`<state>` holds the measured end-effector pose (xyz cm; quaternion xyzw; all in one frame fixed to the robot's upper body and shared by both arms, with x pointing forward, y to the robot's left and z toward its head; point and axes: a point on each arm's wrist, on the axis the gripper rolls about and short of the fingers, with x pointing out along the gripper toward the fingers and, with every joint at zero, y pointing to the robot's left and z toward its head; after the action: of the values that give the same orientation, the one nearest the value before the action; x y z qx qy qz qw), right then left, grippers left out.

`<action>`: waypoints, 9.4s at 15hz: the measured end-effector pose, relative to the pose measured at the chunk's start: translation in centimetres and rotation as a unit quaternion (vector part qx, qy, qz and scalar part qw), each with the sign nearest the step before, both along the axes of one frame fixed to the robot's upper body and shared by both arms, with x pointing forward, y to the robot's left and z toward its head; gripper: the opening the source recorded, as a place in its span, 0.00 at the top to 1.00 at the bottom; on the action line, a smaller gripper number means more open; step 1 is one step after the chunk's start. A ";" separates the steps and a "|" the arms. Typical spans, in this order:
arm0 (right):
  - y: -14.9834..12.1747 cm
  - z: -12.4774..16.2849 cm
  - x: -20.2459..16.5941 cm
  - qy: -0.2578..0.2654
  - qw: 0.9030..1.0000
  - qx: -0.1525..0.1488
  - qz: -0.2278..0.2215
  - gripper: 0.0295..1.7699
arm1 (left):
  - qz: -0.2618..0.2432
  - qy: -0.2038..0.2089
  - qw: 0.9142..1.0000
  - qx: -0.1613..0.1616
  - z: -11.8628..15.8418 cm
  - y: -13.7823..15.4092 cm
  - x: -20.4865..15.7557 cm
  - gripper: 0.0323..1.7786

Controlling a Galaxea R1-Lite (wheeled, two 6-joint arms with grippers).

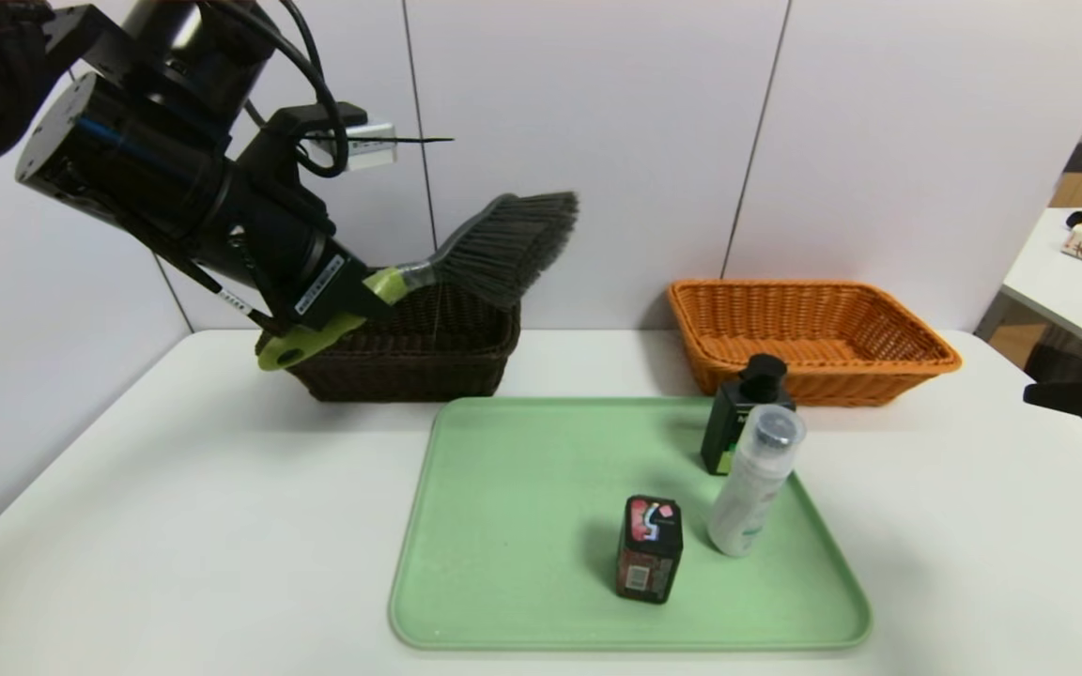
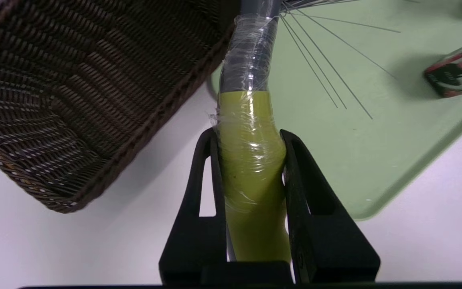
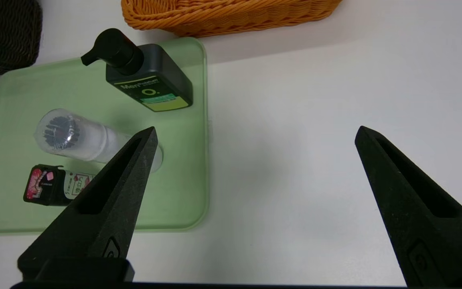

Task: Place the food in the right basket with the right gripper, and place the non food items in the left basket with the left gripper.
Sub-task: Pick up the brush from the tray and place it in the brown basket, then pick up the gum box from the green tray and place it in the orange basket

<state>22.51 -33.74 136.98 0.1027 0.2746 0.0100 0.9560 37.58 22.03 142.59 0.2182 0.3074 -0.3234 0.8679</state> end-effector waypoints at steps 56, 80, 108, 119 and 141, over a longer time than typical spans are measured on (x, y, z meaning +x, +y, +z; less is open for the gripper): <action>0.1 -0.4 -2.4 -0.019 1.000 -0.001 -0.001 0.04 | 0.029 -0.035 0.986 -0.159 0.6 2.2 2.2 0.10; 0.1 -1.0 -2.8 -0.012 1.000 -0.001 0.000 0.04 | -0.086 0.053 0.984 -0.146 -8.5 -5.6 -13.2 0.05; 11.8 8.6 8.8 0.030 0.923 -0.054 0.379 0.04 | -0.135 0.008 0.975 -0.175 -7.4 -4.5 -14.0 0.05; 18.4 2.5 12.8 0.090 0.805 -0.226 0.541 0.04 | -0.113 -0.002 0.977 -0.181 -7.0 -3.3 -13.8 0.05; 22.2 -2.9 13.4 0.184 0.723 -0.264 0.611 0.04 | -0.088 -0.031 0.976 -0.199 -6.2 -0.8 -14.9 0.05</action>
<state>35.92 -11.51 134.05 -0.3440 0.4400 0.5001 0.6618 22.69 21.21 136.44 0.0775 0.1897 -0.4463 0.8711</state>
